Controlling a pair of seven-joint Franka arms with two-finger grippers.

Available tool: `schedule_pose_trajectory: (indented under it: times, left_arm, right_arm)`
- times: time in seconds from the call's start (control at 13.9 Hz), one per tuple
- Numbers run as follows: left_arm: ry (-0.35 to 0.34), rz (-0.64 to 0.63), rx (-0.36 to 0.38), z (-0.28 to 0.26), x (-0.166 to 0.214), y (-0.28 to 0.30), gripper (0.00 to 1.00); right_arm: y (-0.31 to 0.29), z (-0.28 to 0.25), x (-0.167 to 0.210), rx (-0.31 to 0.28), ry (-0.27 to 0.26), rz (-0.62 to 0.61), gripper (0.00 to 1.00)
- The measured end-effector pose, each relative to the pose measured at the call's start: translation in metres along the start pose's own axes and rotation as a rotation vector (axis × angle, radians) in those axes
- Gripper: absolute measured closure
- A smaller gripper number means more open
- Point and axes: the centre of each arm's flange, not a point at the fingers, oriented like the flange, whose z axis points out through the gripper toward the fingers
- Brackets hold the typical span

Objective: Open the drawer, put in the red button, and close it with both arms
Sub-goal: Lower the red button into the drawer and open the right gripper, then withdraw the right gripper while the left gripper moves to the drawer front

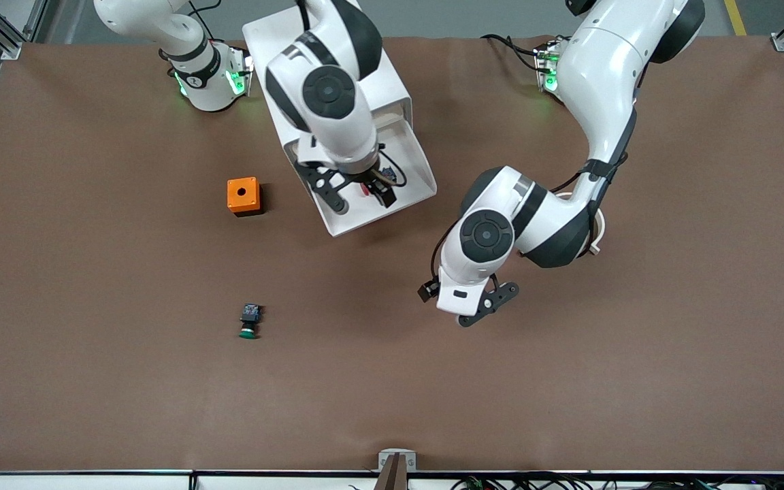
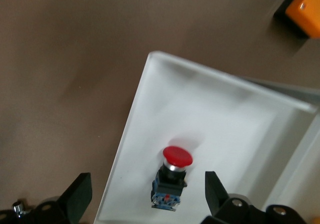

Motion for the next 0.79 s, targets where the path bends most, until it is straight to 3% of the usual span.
schedule_pose_trajectory:
  times: [0.22, 0.5, 0.79]
  left_arm:
    - [0.001, 0.003, 0.003, 0.001, -0.001, 0.000, 0.00]
    - [-0.002, 0.050, 0.013, 0.007, -0.034, 0.013, 0.00]
    - [-0.005, 0.124, 0.030, 0.017, -0.087, 0.031, 0.00]
  right_arm:
    - [0.013, -0.030, 0.068, -0.025, -0.018, -0.128, 0.00]
    - [0.052, -0.042, 0.164, -0.150, 0.037, -0.403, 0.00]
    - [0.114, -0.093, 0.264, -0.132, 0.035, -0.647, 0.00]
